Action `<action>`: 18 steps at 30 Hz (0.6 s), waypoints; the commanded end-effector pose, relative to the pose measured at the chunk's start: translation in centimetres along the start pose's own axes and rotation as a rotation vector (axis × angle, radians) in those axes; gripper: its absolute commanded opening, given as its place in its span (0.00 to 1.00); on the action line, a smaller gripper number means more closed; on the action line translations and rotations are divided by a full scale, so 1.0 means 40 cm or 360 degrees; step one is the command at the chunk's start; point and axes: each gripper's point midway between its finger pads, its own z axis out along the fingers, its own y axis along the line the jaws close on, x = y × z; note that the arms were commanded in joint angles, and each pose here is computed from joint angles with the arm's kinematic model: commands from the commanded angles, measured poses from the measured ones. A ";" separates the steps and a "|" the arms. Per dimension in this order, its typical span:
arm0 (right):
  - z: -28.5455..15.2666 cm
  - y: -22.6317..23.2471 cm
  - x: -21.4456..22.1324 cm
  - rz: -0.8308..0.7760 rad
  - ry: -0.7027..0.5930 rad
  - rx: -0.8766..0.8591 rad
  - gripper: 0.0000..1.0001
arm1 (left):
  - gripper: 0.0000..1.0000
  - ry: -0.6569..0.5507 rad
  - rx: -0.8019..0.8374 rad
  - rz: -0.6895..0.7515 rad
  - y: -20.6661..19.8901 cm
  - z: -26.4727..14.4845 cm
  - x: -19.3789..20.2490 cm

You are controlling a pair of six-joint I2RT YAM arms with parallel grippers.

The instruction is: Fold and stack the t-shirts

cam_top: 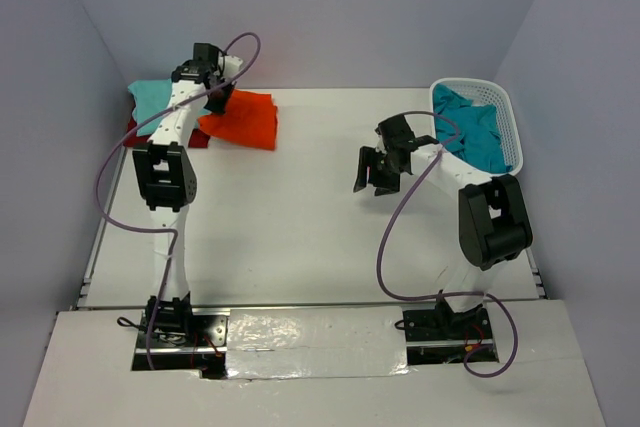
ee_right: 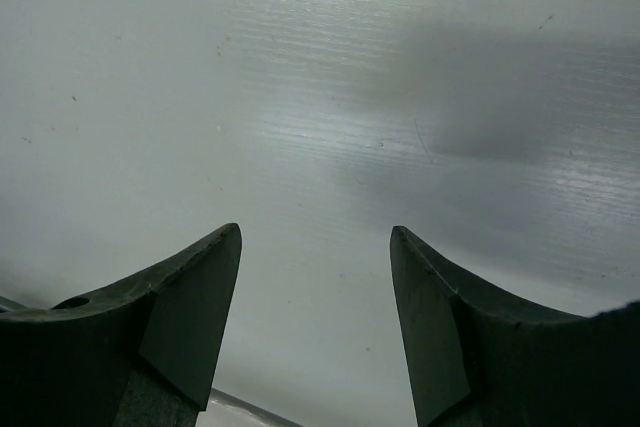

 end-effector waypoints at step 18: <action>-0.007 -0.033 -0.001 -0.0033 0.0032 0.0118 0.68 | 0.00 -0.0645 -0.0356 -0.0354 0.427 -0.277 -0.126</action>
